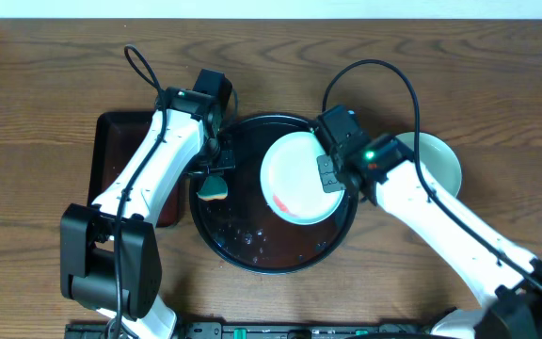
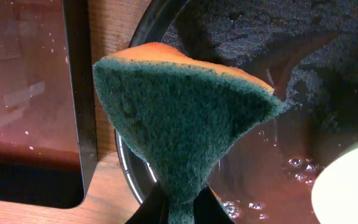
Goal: Clean dirty plates on tray and stack at the side
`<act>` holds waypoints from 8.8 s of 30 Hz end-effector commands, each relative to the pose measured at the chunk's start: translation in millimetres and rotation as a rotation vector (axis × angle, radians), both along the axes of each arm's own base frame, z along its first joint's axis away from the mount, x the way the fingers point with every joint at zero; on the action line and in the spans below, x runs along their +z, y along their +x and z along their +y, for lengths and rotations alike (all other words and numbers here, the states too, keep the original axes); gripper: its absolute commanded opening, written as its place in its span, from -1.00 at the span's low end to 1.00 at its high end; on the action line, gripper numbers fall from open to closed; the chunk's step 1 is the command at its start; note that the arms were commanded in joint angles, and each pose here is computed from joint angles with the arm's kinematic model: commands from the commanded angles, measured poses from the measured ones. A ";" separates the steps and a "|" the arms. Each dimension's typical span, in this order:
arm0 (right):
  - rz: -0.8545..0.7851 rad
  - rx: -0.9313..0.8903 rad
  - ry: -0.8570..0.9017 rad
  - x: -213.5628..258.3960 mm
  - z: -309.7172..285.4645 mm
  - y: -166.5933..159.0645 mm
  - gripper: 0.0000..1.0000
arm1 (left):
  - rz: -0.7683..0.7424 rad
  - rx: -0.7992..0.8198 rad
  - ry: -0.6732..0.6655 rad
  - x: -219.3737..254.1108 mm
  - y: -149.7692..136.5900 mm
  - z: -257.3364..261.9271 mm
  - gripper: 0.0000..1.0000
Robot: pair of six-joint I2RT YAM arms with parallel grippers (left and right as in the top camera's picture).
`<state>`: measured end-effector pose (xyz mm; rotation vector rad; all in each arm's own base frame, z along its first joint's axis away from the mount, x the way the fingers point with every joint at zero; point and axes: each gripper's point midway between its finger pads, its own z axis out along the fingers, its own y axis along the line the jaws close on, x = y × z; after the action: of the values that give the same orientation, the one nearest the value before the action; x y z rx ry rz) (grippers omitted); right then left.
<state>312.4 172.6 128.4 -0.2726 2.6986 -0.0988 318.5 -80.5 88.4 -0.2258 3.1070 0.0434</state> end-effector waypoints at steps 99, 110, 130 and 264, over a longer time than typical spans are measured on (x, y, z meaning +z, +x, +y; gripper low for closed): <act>0.072 -0.718 0.254 -82.7 -249.4 -9.3 -0.98 | -0.048 0.006 -0.012 9.8 8.9 -2.2 -0.85; 0.067 -0.628 0.314 -46.1 -235.0 3.6 0.98 | -0.074 -0.038 -0.010 46.8 10.5 18.0 -0.85; 0.058 -0.139 0.463 -1.6 -97.5 23.6 0.98 | -0.176 -0.039 0.060 25.3 37.6 140.1 -0.85; -1.031 -0.090 0.400 28.0 -144.0 -67.8 0.99 | -0.633 0.060 0.127 170.3 -27.2 134.1 0.50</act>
<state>244.6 30.2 157.5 0.0174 1.6493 0.2153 305.8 60.1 244.8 -0.2782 2.5510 0.1475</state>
